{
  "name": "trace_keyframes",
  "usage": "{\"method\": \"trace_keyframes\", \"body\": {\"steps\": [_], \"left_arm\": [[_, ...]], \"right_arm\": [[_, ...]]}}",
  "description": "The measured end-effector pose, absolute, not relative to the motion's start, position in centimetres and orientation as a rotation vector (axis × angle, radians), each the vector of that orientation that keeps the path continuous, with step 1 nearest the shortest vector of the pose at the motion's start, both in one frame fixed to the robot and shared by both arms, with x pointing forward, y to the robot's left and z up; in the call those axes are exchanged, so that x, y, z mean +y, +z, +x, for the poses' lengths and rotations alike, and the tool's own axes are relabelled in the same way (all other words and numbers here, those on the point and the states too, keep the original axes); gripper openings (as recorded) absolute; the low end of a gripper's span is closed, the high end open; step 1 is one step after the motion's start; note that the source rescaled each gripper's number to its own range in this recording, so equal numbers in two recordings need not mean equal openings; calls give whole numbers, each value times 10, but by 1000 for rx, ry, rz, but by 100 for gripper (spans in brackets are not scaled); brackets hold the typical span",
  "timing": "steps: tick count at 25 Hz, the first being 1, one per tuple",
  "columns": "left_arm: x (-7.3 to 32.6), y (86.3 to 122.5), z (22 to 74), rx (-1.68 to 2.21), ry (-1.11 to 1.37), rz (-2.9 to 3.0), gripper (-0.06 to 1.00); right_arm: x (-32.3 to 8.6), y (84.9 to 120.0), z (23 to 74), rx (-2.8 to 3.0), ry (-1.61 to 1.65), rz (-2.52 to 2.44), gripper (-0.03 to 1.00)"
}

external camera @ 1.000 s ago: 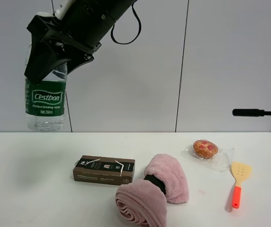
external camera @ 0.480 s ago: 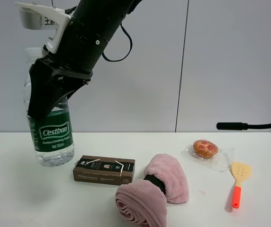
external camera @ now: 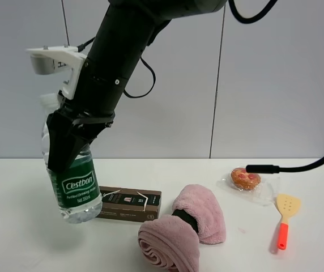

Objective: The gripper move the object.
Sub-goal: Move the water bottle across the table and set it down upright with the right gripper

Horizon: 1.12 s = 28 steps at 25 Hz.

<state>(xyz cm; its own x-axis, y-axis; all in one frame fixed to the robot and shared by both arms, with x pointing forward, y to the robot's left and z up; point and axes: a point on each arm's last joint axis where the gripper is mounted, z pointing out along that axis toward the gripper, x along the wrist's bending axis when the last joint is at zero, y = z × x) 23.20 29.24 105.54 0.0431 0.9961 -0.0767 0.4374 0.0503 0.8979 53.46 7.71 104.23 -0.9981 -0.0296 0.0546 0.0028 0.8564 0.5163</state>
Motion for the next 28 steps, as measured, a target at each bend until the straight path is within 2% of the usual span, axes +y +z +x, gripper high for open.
{"method": "trace_keyframes", "body": {"steps": [12, 28], "left_arm": [[292, 1055, 232, 1514, 868, 1506, 100], [292, 1055, 232, 1514, 868, 1506, 100]], "right_arm": [[92, 999, 537, -2967, -758, 215, 0], [106, 963, 548, -2977, -827, 147, 0]]}}
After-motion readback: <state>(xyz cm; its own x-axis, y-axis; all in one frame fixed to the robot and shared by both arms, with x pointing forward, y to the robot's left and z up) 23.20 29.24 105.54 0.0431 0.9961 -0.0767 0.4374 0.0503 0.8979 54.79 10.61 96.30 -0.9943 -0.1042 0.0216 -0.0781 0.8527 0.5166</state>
